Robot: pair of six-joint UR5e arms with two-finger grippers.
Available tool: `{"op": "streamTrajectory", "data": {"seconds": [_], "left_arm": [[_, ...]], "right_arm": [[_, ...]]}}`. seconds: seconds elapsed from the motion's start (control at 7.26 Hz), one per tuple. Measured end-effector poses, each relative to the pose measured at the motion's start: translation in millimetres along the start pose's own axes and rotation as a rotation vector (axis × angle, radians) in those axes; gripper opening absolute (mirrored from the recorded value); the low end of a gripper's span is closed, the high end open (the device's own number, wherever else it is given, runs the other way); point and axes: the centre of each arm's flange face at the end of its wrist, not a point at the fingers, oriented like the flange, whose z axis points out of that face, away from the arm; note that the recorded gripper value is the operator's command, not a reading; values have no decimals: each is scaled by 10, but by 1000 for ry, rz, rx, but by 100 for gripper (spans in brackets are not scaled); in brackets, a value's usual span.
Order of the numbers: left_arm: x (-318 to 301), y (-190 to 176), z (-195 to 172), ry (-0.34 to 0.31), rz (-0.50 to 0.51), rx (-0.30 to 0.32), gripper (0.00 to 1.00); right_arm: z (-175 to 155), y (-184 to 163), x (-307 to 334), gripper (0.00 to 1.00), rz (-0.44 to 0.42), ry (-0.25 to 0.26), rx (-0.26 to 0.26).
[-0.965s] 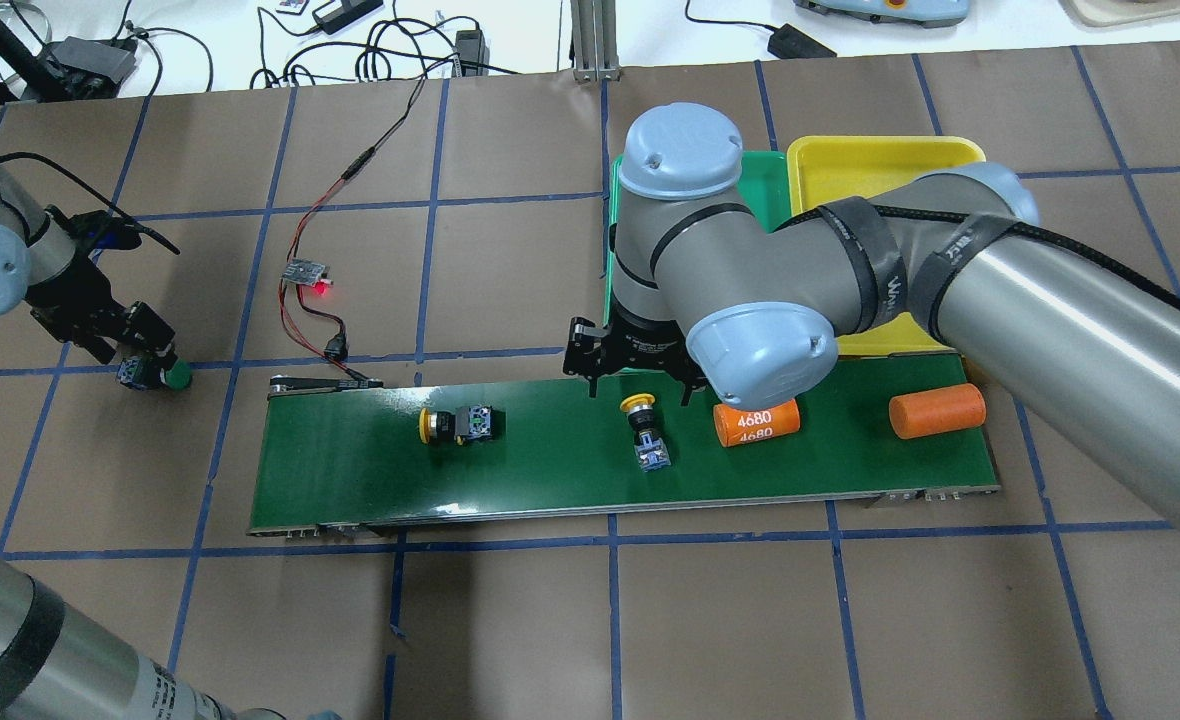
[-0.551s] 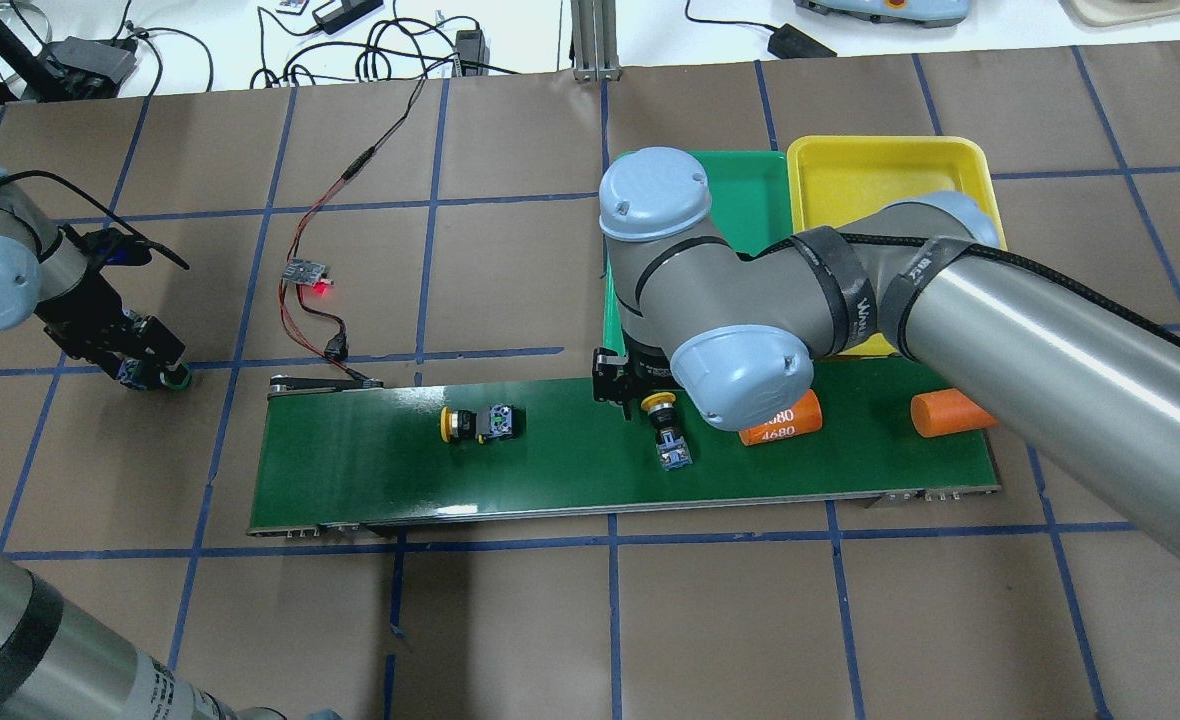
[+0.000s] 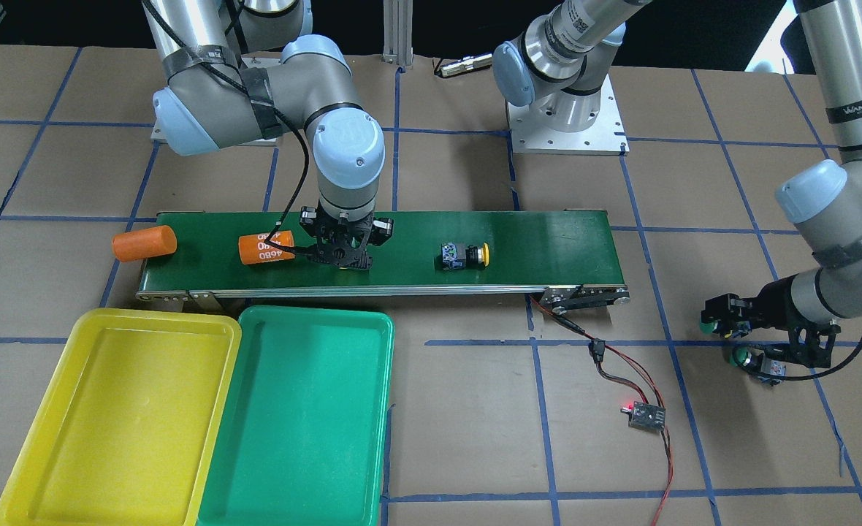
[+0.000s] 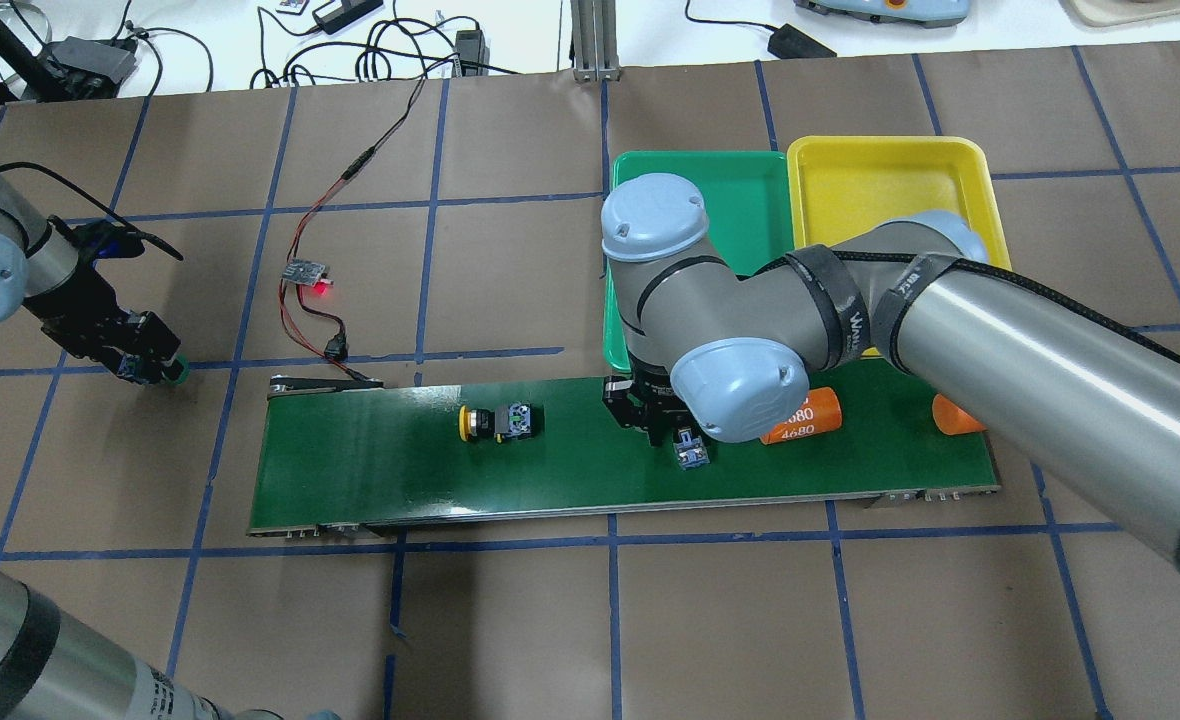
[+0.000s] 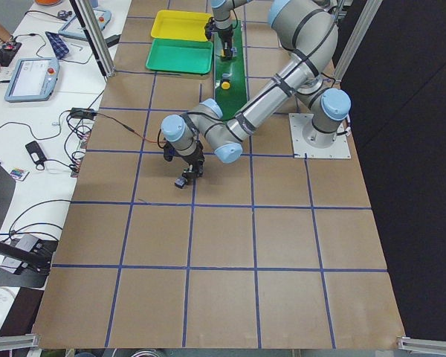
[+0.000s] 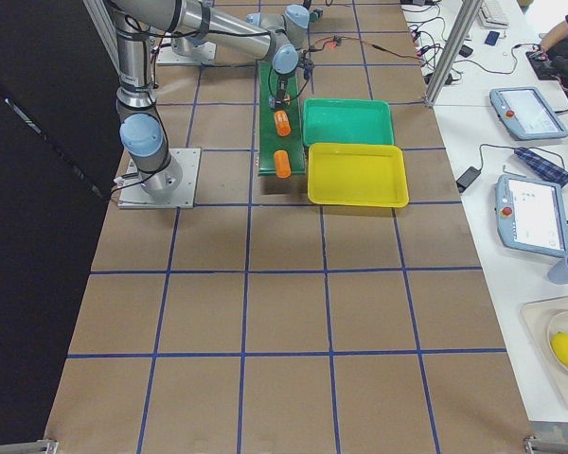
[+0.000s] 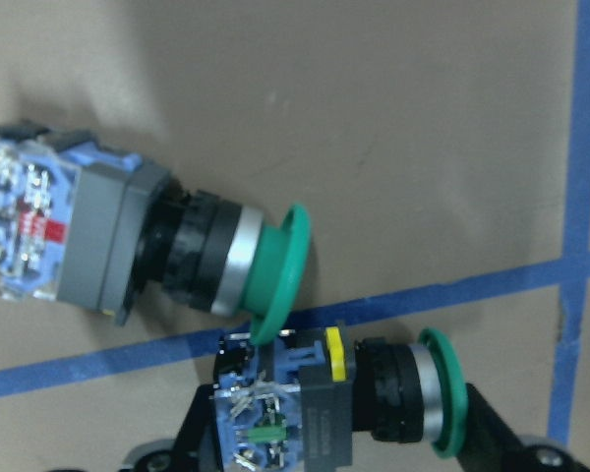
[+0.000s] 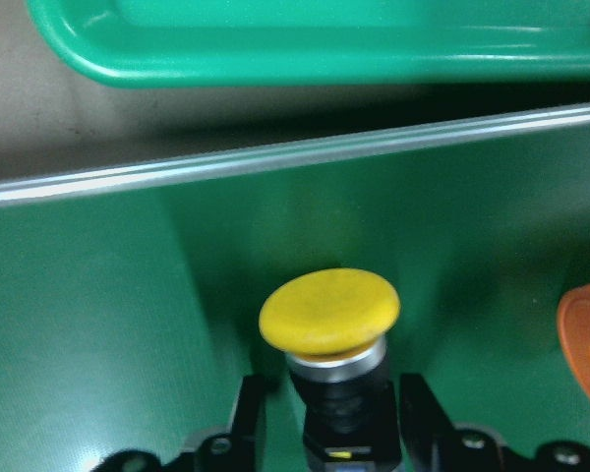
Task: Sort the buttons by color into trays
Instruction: 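Lift yellow-capped button into yellow tray right while left places green button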
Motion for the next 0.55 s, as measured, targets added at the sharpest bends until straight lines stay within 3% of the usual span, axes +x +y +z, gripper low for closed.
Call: {"op": "streamTrajectory", "data": {"seconds": [0.28,0.41,0.55], "left_arm": [[830,272,-602,53,-110,-12,0],[1459,431,-702,49,-153,-28,0],[2054,619,-563,28,-190,-38,0]], "right_arm": [[-164,-23,59,0,11,-13,31],[-397,-60,166,0,30,-30,78],[-681,-206,402,0,70,-38,139]]}}
